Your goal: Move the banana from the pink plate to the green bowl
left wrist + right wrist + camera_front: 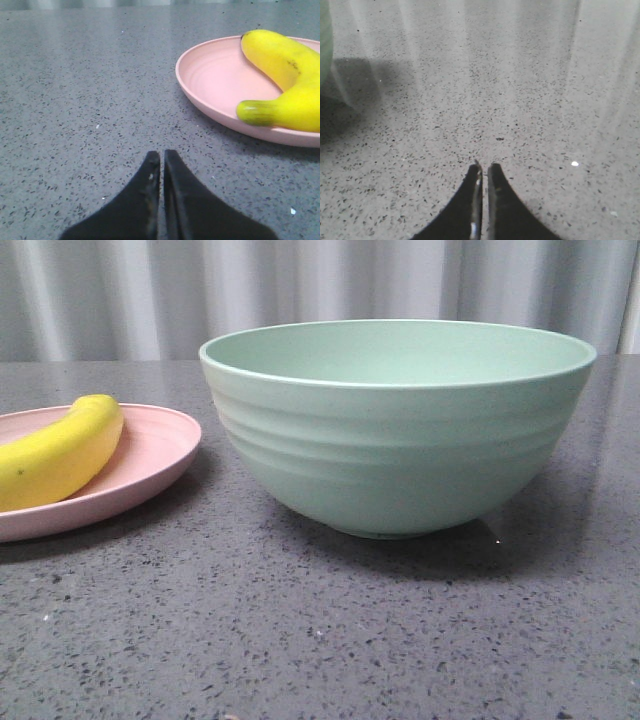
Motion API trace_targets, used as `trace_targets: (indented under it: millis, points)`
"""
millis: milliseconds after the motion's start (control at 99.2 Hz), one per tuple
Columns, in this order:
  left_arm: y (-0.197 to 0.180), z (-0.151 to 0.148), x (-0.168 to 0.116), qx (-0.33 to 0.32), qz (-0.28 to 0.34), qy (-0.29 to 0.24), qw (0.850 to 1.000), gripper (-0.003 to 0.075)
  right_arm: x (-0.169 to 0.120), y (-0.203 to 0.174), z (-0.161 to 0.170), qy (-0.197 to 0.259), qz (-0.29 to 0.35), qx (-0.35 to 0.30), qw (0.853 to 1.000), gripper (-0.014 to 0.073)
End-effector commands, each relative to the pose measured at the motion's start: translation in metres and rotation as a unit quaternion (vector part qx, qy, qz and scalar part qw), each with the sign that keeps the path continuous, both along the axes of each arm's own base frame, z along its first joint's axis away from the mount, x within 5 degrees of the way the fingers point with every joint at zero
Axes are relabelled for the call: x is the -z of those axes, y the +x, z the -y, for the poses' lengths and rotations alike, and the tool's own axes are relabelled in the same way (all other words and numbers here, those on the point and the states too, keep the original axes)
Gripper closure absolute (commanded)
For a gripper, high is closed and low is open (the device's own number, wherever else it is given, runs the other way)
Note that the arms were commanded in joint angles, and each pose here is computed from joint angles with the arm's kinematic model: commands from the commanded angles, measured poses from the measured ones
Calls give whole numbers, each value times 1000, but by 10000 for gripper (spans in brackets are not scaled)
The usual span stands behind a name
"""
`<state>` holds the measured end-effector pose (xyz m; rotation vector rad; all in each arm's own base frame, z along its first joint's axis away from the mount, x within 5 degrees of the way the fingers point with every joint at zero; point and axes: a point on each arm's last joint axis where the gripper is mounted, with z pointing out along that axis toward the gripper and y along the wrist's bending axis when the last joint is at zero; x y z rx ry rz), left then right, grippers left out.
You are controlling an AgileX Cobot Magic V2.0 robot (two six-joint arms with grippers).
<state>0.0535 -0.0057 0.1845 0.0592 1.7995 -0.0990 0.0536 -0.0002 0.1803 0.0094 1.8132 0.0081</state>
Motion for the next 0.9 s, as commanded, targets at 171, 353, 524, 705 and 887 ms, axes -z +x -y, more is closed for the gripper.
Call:
trace_targets:
  millis: [171, 353, 524, 705, 887]
  points:
    - [0, -1, -7, 0, 65, 30, 997, 741, 3, 0, 1, -12, 13, 2, 1000, 666]
    - [0, -1, -10, -1, 81, 32, 996, 741, 1, 0, 1, -12, 29, 2, 1000, 666]
    - [1, -1, -15, 0, 108, 29, 994, 741, -7, 1, 0, -12, 71, 1, 997, 666]
    - [1, -1, -17, 0, 117, 28, 993, 741, -10, 1, 0, -12, 88, 1, 996, 666]
    - [1, -1, -17, 0, 117, 28, 993, 741, -13, 2, 0, -12, 105, 0, 994, 666]
